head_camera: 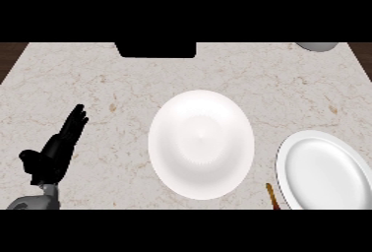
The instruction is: Pick the pear from the plate and place it in the plate
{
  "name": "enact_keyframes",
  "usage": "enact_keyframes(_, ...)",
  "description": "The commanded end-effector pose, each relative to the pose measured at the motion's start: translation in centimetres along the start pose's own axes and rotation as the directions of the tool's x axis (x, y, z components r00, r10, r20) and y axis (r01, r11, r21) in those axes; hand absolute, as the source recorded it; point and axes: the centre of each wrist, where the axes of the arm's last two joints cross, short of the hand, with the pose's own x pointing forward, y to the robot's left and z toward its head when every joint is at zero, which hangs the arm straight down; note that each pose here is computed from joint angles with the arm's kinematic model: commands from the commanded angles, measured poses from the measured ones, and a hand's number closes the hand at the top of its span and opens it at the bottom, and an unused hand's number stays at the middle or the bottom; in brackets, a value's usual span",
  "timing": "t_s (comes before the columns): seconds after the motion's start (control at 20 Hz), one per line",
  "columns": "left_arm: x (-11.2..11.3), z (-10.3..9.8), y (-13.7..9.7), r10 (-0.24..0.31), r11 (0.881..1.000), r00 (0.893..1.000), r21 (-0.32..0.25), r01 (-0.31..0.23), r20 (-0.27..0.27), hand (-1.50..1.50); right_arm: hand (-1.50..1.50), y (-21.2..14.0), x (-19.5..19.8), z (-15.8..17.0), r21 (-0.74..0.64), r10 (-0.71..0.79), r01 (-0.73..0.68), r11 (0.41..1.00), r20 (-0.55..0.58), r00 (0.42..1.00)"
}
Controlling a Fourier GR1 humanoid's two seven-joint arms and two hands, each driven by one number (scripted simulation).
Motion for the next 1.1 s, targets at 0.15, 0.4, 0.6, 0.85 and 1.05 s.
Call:
enact_keyframes(0.15, 0.5, -0.3, -1.4, 0.013, 0.999, 1.0, -0.034, -0.013, 0.001, 0.0, 1.5, 2.6, 5.0, -2.6, -0.023, 0.03, -0.029, 0.999, 0.036, 0.999)
enact_keyframes(0.4, -0.2, -0.6, -0.7, -0.003, 1.0, 1.0, 0.007, 0.002, 0.019, 0.0, 1.5, 4.6, 7.9, -5.8, 0.015, 0.0, -0.001, 1.0, 0.053, 0.999)
enact_keyframes(0.6, 1.1, 0.0, -0.3, -0.009, 1.0, 1.0, -0.006, 0.009, 0.0, 0.0, 1.5, 8.9, 9.5, -8.8, 0.046, -0.014, 0.013, 0.999, 0.023, 1.0)
enact_keyframes(0.85, -0.4, -0.7, -0.2, -0.002, 1.0, 1.0, -0.004, 0.002, 0.007, 0.0, 1.5, 10.9, 9.5, -10.7, -0.048, -0.187, 0.185, 0.982, -0.042, 0.981)
enact_keyframes(1.05, 0.5, -1.1, -1.6, 0.001, 1.0, 1.0, -0.024, 0.0, 0.014, 0.0, -1.5, 14.4, 9.5, -12.9, -0.032, -0.141, 0.138, 0.99, -0.139, 0.98)
